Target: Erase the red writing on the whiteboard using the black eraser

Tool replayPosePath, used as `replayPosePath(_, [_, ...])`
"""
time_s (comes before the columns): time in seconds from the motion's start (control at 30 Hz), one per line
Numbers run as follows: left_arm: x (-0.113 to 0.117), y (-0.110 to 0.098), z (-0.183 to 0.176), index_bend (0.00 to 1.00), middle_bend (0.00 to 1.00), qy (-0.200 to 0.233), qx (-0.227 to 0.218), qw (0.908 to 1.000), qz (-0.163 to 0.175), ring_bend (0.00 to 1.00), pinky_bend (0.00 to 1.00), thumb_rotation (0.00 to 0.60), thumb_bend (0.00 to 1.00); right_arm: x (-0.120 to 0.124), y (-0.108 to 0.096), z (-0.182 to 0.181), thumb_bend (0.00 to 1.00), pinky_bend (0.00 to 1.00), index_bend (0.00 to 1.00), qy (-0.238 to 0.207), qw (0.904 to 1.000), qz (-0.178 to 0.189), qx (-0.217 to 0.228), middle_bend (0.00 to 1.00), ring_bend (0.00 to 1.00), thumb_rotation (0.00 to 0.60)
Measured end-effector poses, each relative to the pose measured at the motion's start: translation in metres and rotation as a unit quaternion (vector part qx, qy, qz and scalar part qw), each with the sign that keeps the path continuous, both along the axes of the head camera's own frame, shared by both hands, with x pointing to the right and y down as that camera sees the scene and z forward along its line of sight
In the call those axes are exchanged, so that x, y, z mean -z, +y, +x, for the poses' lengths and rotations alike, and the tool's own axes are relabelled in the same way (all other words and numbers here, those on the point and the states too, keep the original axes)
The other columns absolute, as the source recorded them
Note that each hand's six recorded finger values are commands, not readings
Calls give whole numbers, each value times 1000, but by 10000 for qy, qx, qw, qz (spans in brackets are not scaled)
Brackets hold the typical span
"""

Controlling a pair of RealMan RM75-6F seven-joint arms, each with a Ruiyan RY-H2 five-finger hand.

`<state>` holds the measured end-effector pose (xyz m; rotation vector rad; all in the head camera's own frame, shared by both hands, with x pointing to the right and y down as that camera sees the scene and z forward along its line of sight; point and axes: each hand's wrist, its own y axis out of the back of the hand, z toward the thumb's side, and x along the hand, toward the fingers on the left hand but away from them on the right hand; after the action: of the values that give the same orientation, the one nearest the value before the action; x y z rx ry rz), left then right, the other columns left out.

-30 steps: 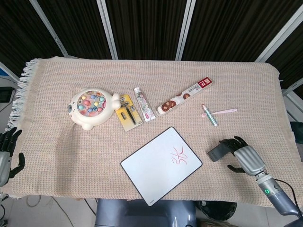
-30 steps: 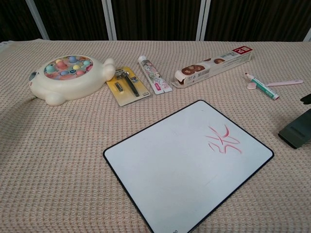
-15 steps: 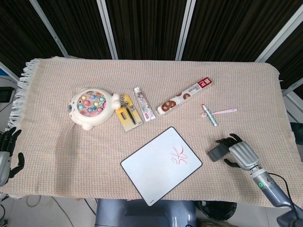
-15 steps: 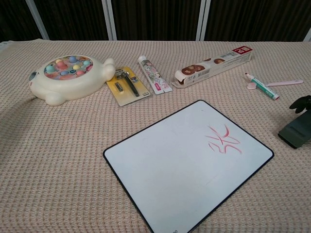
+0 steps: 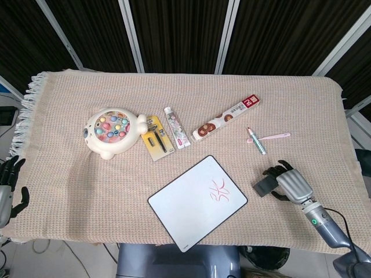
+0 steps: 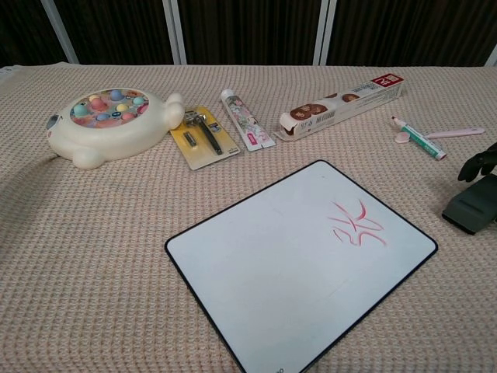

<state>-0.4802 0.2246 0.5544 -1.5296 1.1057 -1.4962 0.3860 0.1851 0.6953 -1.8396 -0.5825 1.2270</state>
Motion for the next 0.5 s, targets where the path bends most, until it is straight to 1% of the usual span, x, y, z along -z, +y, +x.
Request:
replayPosePath(0.23, [0,0,0,56,5,-26,-14,10000,11,34,52,600,599,-3,0,-1,317,187,354,139,9997,-108,142,355,331,600])
replayPosePath(0.33, [0,0,0,56,4,-38,-16,10000,14,34,52,600,599,-4,0,-1,324,220,369,220,9994,-171,189,387,362,600])
replayPosePath(0.5, [0,0,0,56,4,-44,-13,10000,10,34,52,600,599,-2,-1,-3,361,274,430,216,9994,-199,191,456,413,600])
